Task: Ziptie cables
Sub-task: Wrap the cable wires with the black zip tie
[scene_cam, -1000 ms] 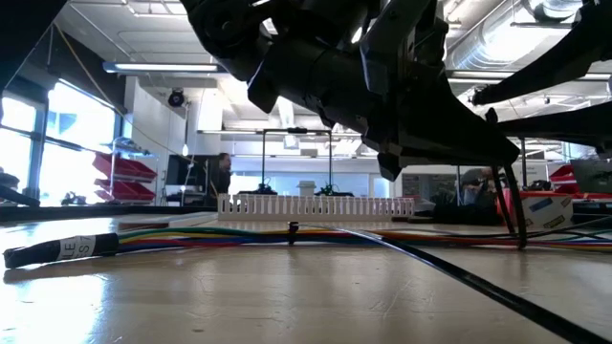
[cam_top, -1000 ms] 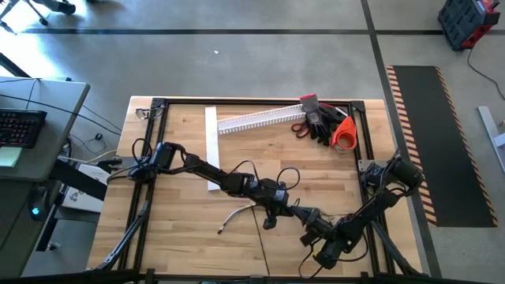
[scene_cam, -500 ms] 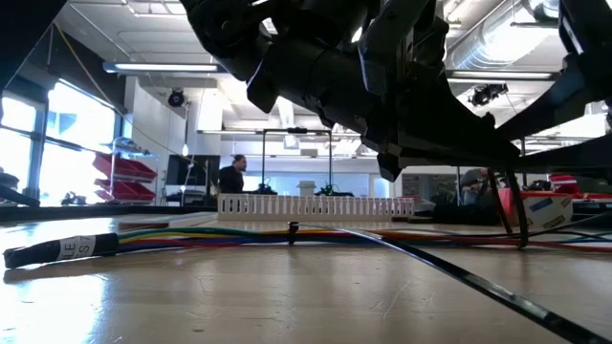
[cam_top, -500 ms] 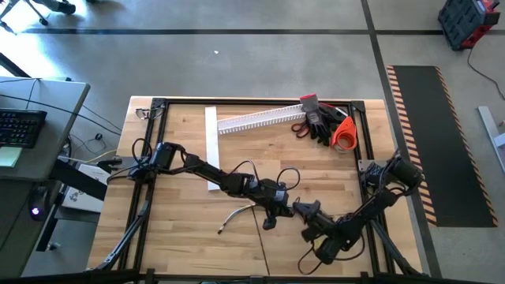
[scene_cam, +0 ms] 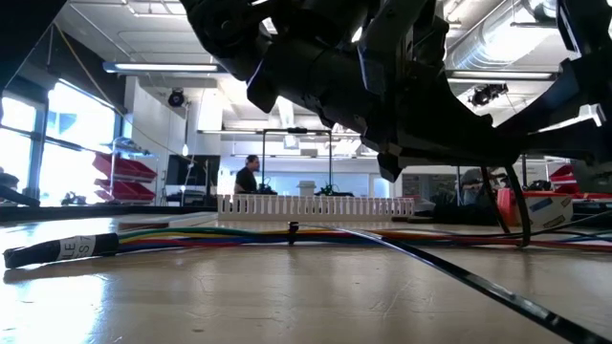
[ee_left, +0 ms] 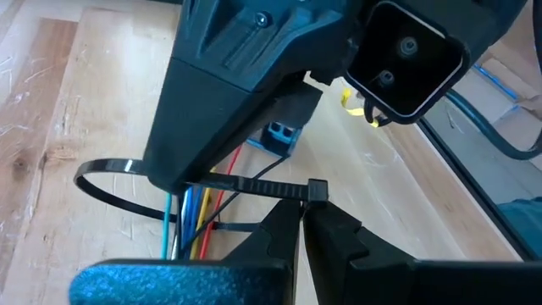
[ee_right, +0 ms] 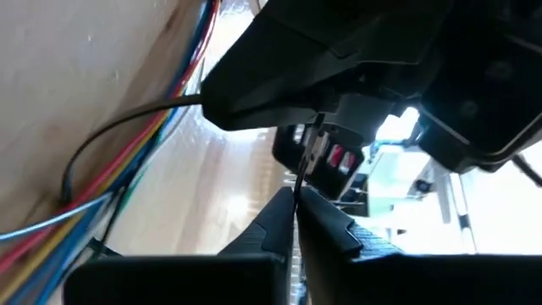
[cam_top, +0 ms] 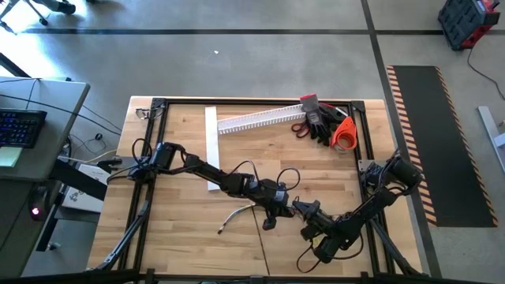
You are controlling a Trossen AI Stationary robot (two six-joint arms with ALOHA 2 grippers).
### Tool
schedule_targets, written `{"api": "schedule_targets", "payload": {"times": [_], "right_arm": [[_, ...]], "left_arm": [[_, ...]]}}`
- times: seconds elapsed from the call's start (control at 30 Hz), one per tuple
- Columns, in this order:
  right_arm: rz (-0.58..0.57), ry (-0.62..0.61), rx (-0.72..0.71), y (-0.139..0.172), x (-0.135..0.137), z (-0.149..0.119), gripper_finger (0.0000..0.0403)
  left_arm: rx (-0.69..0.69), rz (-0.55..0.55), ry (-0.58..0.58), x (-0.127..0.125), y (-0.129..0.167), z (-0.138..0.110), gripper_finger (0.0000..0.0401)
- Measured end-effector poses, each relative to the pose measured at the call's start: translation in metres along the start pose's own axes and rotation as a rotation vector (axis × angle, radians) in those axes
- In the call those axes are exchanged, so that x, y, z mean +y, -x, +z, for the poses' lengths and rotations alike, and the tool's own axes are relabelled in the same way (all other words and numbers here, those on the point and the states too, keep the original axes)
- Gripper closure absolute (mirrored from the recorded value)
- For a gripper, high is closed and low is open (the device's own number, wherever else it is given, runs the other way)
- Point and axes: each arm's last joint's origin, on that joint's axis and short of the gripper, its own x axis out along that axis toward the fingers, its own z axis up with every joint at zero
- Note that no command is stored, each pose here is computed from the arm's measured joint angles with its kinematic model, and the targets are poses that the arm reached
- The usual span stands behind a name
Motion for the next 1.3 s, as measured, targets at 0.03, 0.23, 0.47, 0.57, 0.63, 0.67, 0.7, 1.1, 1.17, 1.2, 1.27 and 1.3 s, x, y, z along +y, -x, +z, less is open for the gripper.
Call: {"api": "schedule_targets", "payload": {"times": [0.03,0.23,0.47,0.57,0.63,0.67,0.7,1.1,1.17,1.2,1.27,1.3], "right_arm": [[-0.006,0.015,0.0,0.0,0.0,0.0,0.0402],[-0.034,0.079,-0.006,0.0,-0.002,0.005,0.0403],[-0.044,0.136,-0.037,0.004,-0.004,0.013,0.0403],[-0.058,0.142,-0.054,0.007,-0.005,0.017,0.0403],[-0.063,0.128,-0.068,0.01,-0.005,0.019,0.0403],[-0.065,0.123,-0.075,0.011,-0.006,0.021,0.0403],[-0.066,0.117,-0.083,0.012,-0.006,0.022,0.0403],[-0.067,0.11,-0.128,0.02,-0.008,0.029,0.0403],[-0.069,0.119,-0.132,0.021,-0.008,0.03,0.0403],[-0.068,0.12,-0.134,0.022,-0.008,0.03,0.0403],[-0.061,0.077,-0.138,0.022,-0.008,0.03,0.0403],[-0.06,0.045,-0.139,0.022,-0.008,0.03,0.0403]], "left_arm": [[0.002,-0.008,0.0,0.0,0.0,0.0,0.0401],[0.008,-0.039,0.018,0.0,0.0,0.0,0.0401],[0.012,-0.05,0.058,0.003,0.001,0.0,0.0401],[0.014,-0.057,0.069,0.005,0.001,0.0,0.0401],[0.014,-0.058,0.071,0.005,0.001,0.0,0.0401],[0.015,-0.062,0.071,0.005,0.001,0.0,0.0401],[0.015,-0.068,0.072,0.006,0.002,0.001,0.0401],[-0.017,-0.109,0.072,0.009,0.004,0.007,0.0401],[-0.014,-0.107,0.075,0.01,0.004,0.006,0.0401],[-0.011,-0.104,0.076,0.011,0.005,0.006,0.0401],[-0.006,-0.1,0.077,0.011,0.005,0.006,0.0401],[-0.006,-0.099,0.077,0.011,0.005,0.006,0.0401]]}}
